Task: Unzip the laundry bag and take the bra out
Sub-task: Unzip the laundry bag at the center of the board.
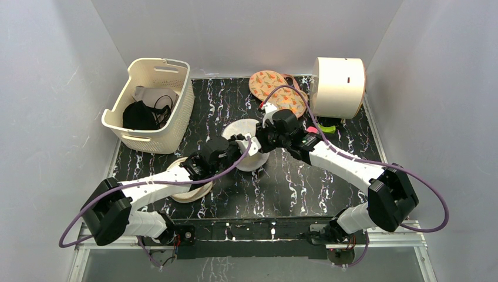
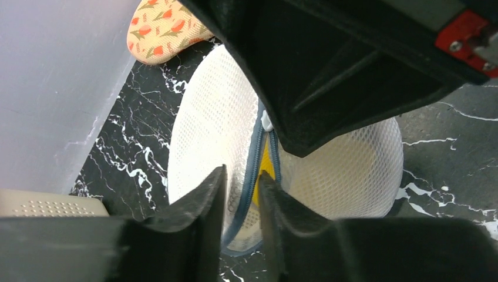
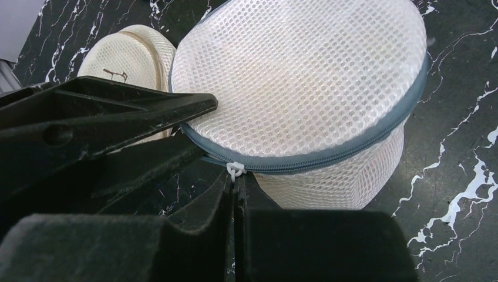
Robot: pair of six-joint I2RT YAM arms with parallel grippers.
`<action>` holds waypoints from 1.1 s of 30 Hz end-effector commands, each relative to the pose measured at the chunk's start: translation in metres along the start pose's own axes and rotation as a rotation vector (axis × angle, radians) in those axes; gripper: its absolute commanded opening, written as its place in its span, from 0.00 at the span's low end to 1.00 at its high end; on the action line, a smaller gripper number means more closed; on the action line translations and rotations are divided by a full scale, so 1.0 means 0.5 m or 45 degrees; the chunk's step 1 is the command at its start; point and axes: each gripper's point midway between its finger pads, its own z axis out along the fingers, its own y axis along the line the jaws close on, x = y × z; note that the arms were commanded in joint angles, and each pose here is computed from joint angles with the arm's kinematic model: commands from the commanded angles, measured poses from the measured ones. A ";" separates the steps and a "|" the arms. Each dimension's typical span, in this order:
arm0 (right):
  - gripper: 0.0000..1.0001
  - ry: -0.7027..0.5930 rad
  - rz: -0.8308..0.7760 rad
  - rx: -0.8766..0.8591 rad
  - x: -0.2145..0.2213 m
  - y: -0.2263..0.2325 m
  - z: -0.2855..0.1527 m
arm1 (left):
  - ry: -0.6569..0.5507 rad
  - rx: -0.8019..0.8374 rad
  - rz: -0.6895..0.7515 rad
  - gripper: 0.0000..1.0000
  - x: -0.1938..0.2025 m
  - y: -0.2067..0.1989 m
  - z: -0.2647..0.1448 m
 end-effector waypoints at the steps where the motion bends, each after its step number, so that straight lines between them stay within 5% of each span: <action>1: 0.00 -0.163 -0.032 -0.036 -0.082 0.031 -0.029 | -0.033 -0.007 0.003 0.18 -0.030 0.012 0.002; 6: 0.00 -0.163 -0.040 0.024 -0.077 0.011 -0.028 | -0.035 -0.039 0.018 0.00 -0.032 0.023 -0.002; 22: 0.00 -0.171 0.026 0.409 -0.092 -0.175 -0.077 | -0.128 -0.243 0.060 0.00 -0.061 0.089 -0.051; 28: 0.00 -0.155 0.028 0.415 -0.090 -0.201 -0.070 | -0.226 -0.349 0.047 0.00 -0.090 0.121 -0.088; 33: 0.00 -0.138 -0.029 0.206 -0.088 -0.146 -0.062 | -0.239 -0.346 0.048 0.00 -0.095 0.122 -0.096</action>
